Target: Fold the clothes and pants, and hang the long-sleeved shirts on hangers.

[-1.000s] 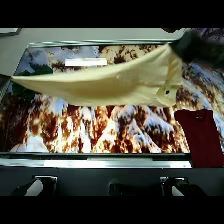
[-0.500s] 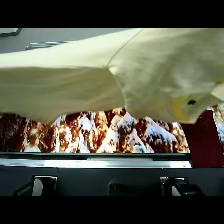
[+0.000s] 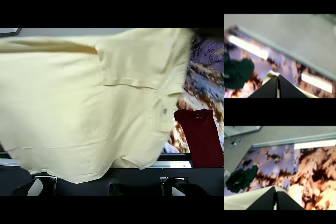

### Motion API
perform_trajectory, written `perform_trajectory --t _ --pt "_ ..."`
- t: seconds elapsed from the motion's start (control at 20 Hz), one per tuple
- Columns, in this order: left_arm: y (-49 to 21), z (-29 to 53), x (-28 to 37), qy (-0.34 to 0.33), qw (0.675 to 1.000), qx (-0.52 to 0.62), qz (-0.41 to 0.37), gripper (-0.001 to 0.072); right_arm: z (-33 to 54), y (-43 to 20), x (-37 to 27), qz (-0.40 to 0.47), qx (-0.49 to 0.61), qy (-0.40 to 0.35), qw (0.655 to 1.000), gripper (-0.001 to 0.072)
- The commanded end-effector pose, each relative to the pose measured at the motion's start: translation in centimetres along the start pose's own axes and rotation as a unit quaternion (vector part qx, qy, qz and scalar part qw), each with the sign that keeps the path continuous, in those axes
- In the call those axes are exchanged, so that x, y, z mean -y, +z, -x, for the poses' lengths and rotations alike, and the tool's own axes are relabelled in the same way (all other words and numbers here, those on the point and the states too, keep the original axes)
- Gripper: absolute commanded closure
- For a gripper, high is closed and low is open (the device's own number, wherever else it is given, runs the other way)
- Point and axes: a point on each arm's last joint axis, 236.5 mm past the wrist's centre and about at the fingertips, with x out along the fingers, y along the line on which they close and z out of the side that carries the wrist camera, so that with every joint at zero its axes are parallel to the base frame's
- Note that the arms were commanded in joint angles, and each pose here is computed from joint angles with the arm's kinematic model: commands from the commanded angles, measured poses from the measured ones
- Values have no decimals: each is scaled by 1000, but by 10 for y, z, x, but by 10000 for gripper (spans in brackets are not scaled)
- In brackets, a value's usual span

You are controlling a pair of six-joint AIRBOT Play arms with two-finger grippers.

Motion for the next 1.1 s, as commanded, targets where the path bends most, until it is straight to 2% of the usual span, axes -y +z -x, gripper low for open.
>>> perform_trajectory --t 0.0,0.25,0.65,0.7,0.75,0.8,0.85,0.95,1.05 --pt "-104 -125 -37 9 988 -153 -2 689 -135 -85 73 -53 -131 -63 988 689" --pt "-228 -230 -105 58 960 -268 45 689 -238 -151 163 -121 -145 -149 971 689" --pt "-296 -256 -118 62 938 -335 71 679 -276 -198 202 -170 -163 -177 956 681" --pt "-297 -254 -117 60 935 -341 72 612 -274 -199 201 -172 -169 -177 954 618" --pt "-294 -251 -115 57 933 -349 72 454 -270 -200 198 -174 -176 -177 953 494" --pt "-288 -248 -113 53 931 -354 72 267 -265 -200 195 -174 -183 -177 951 398" --pt "-276 -243 -111 50 930 -356 71 124 -256 -199 192 -167 -194 -179 950 345" --pt "-248 -230 -115 49 930 -358 66 96 -229 -189 189 -150 -218 -172 949 286" --pt "-218 -207 -132 64 930 -357 60 97 -189 -169 197 -117 -237 -170 949 287"
